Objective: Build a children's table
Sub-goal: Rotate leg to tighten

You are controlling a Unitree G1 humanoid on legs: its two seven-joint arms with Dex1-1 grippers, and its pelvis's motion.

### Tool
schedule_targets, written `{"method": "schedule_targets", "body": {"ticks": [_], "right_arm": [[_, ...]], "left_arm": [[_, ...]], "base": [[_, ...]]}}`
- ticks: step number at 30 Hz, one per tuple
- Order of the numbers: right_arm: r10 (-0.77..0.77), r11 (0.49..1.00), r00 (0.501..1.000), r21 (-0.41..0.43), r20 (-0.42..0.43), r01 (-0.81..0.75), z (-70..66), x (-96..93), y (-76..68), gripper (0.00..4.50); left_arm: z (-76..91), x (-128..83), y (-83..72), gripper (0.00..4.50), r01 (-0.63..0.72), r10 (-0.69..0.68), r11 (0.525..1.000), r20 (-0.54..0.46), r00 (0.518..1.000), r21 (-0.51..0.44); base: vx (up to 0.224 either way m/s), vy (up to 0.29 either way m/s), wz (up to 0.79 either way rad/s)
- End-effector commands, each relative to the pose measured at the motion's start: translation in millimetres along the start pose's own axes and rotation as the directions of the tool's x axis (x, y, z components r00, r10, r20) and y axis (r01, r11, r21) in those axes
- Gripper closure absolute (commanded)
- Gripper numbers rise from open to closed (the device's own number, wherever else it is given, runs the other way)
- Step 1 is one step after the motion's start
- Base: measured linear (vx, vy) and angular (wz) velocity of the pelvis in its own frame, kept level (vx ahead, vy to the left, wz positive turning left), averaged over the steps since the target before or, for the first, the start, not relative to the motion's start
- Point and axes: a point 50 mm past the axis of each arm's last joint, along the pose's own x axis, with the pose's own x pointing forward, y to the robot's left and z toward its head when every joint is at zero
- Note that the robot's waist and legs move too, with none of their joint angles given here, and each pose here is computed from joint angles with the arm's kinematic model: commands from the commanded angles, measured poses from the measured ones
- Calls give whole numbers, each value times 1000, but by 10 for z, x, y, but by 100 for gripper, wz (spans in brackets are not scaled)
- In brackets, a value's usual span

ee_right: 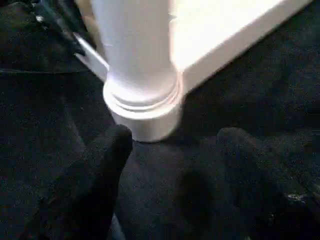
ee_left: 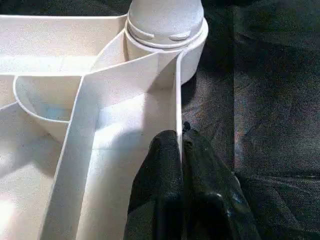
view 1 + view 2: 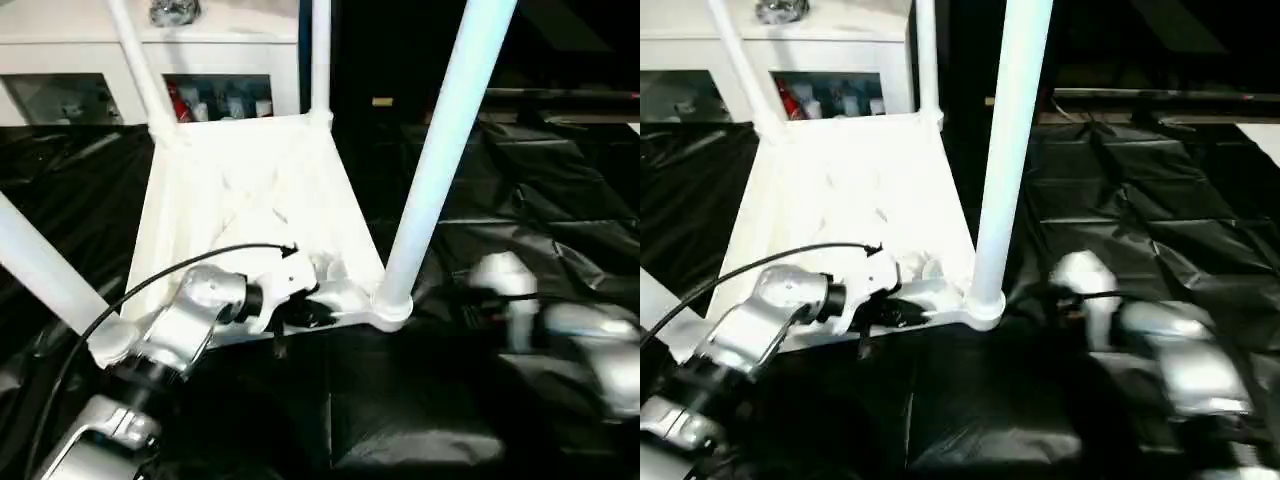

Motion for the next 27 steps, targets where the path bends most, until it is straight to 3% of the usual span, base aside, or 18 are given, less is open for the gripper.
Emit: {"method": "schedule_targets", "body": {"ticks": [1,3,5,7,11,14,18,19,22,25,27], "right_arm": [[53,999,998,1,23,-53,51,22,73,132],[134,991,991,9,21,-134,65,87,192,132],[177,984,984,12,16,-178,71,124,258,125],[230,973,973,13,9,-230,86,168,352,125],[235,972,972,2,22,-235,130,209,378,125],[263,964,962,10,69,-264,218,359,421,125],[270,962,958,8,93,-272,258,530,451,125],[258,966,960,9,108,-260,276,625,452,125],[234,972,964,-9,125,-235,304,716,436,125],[174,984,976,10,132,-177,322,803,375,125],[56,998,988,18,142,-59,371,926,256,125]], "left_arm": [[142,11,-40,450,42,-46,997,64,997,66],[174,-7,-32,450,15,-21,998,94,995,58],[195,-26,-39,405,15,-19,999,116,993,28],[241,-78,-59,394,-7,8,1000,169,986,-10],[289,-165,-80,361,-51,57,998,228,972,-34],[328,-376,-167,333,-107,132,989,290,948,-98],[246,-477,-329,311,-137,175,979,276,945,-153],[188,-520,-416,300,-169,222,964,272,936,-206],[121,-550,-490,276,-219,288,941,270,919,-260],[39,-564,-578,266,-260,342,913,244,907,-314],[-94,-563,-712,243,-299,390,878,198,899,-373]], "base": [[0,0,0],[0,0,0],[0,0,0],[0,0,0],[0,0,0],[0,0,0],[0,0,0],[0,0,0],[0,0,0],[0,0,0],[0,0,0]]}}
